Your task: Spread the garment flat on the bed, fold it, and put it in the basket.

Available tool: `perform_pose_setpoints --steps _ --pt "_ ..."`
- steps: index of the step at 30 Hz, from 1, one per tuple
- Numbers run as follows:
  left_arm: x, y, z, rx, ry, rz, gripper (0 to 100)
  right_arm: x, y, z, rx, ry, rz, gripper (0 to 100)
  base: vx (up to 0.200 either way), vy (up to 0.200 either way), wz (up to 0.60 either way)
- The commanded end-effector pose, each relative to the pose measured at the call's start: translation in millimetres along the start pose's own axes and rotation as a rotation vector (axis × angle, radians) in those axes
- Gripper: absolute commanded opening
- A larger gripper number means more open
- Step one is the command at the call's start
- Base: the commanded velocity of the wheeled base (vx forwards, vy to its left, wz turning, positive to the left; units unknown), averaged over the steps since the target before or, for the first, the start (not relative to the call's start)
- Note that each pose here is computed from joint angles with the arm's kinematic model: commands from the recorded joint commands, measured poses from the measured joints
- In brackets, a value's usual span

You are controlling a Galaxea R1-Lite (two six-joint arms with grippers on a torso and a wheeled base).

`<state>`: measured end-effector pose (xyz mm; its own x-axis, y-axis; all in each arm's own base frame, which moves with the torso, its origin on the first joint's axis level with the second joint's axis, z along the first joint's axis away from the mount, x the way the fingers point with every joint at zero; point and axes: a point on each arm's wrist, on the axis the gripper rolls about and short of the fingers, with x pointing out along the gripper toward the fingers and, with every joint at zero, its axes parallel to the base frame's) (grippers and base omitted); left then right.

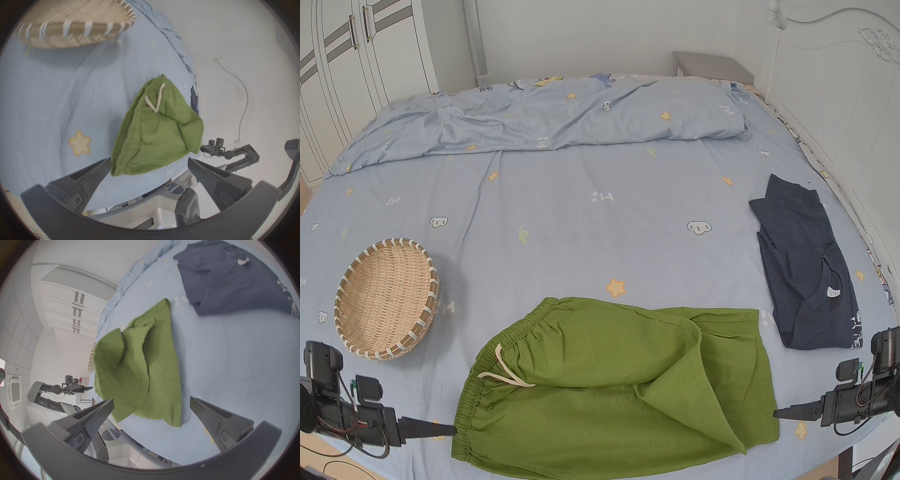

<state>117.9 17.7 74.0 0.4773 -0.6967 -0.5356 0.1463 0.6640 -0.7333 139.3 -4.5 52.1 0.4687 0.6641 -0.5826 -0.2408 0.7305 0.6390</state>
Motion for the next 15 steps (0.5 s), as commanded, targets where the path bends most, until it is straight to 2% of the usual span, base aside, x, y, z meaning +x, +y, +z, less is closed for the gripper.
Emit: perform_pose_setpoints --steps 1,2,4,8,9,10,12,15 --pt "-34.2 -69.2 44.5 0.204 -0.092 -0.055 100 -23.3 13.7 8.3 -0.103 -0.168 -0.030 100 0.000 0.000 0.00" --pt "-34.3 -70.4 45.4 0.209 -0.091 -0.056 100 -23.5 13.6 8.8 -0.104 -0.170 -0.031 100 0.000 0.000 0.00" --pt "-27.7 -86.0 72.5 0.272 -0.061 -0.081 100 -27.7 16.3 27.3 -0.149 -0.220 -0.035 100 0.000 0.000 0.00" --pt "-0.4 -93.2 116.3 0.305 -0.006 -0.078 100 -32.7 27.1 60.2 -0.236 -0.284 -0.056 100 0.000 0.000 0.00" --pt "1.9 -93.3 119.5 0.305 -0.003 -0.076 100 -32.9 28.4 63.0 -0.243 -0.288 -0.057 100 0.000 0.000 0.00" --pt "16.8 -95.4 142.8 0.308 0.005 -0.075 100 -33.0 39.1 80.5 -0.284 -0.293 -0.051 100 0.000 0.000 0.00" --pt "31.0 -96.9 162.2 0.284 0.015 -0.083 100 -32.9 51.1 95.8 -0.308 -0.286 -0.050 100 0.000 0.000 0.00" --pt "50.4 -102.5 179.5 0.228 0.033 -0.082 100 -32.2 67.8 109.5 -0.329 -0.258 -0.054 100 0.000 0.000 0.00"
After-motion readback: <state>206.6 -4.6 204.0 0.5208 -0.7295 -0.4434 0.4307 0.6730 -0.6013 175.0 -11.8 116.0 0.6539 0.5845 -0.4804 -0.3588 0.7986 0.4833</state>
